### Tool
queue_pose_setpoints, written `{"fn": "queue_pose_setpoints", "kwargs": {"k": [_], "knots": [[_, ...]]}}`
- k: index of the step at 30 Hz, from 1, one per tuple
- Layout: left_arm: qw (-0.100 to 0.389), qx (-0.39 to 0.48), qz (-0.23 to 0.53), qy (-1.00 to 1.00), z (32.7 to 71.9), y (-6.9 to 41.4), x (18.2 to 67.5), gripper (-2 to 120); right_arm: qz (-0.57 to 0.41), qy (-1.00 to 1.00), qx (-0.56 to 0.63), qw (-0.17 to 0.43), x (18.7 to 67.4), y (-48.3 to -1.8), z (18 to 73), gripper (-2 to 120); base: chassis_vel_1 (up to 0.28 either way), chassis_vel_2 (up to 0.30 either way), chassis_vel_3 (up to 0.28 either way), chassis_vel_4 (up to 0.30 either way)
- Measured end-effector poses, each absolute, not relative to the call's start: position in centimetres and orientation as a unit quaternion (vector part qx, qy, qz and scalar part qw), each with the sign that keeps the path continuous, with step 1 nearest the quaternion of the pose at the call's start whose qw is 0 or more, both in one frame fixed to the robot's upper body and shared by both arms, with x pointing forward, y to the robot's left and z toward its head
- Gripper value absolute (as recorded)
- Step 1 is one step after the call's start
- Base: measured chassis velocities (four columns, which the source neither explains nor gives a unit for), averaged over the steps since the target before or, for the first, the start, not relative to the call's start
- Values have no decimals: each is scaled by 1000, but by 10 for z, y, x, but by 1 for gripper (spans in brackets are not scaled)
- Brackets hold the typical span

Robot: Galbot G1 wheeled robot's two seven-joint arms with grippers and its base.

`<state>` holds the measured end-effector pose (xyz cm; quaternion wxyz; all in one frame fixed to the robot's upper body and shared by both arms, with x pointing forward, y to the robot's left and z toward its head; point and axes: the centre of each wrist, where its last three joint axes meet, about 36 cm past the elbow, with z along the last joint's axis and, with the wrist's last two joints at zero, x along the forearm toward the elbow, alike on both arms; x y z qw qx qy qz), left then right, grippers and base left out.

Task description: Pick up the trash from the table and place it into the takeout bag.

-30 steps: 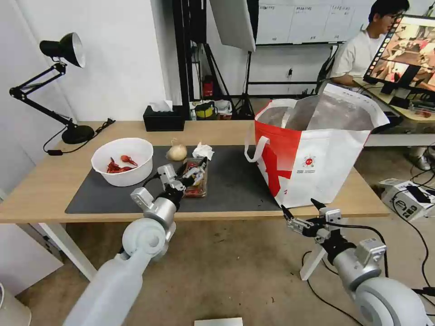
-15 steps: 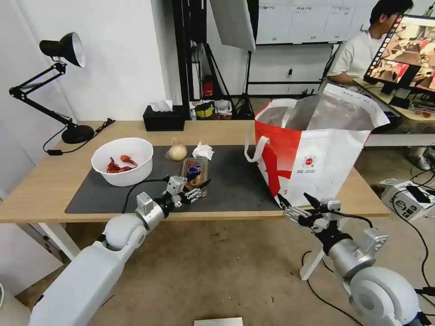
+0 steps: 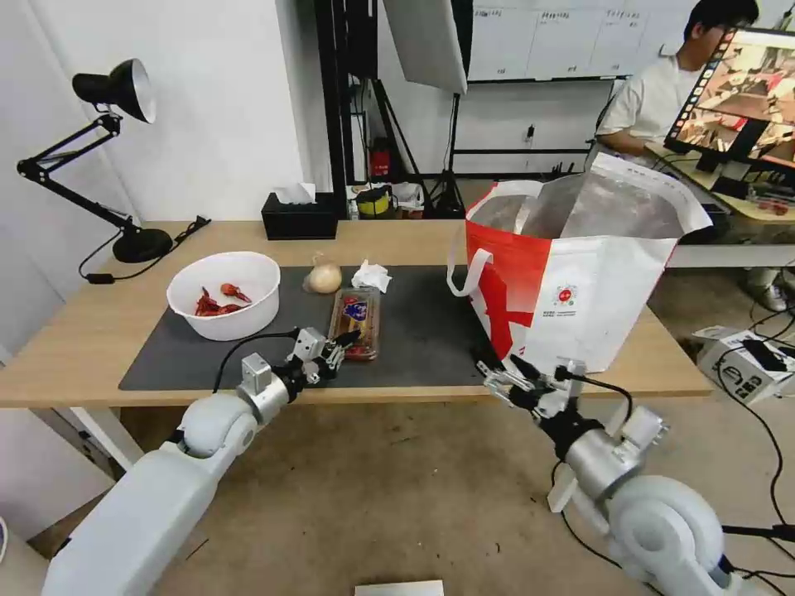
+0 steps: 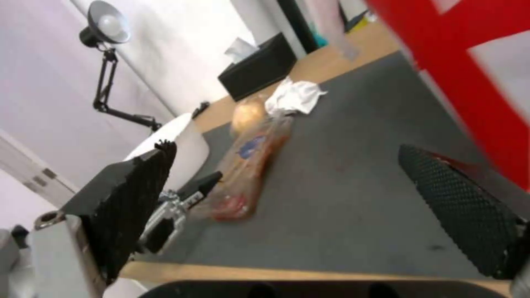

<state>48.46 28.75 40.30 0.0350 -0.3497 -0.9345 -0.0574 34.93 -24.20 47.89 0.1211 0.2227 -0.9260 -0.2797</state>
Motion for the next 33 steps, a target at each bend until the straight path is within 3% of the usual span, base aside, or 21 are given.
{"fn": "queue_pose_setpoints", "kwargs": {"k": [14,19,26,33], "knots": [[40,-349,-55,-935,399,289,482,0,-362,-882,233,191,446,-216,494,100,0,0,0,0],[42,-348,-53,-935,398,289,480,0,-362,-877,232,213,469,-203,501,100,0,0,0,0],[43,-346,-45,-936,393,286,472,0,-317,-873,230,289,507,-173,518,100,0,0,0,0],[43,-346,-42,-936,392,284,471,0,-305,-865,241,317,523,-155,524,100,0,0,0,0]]}}
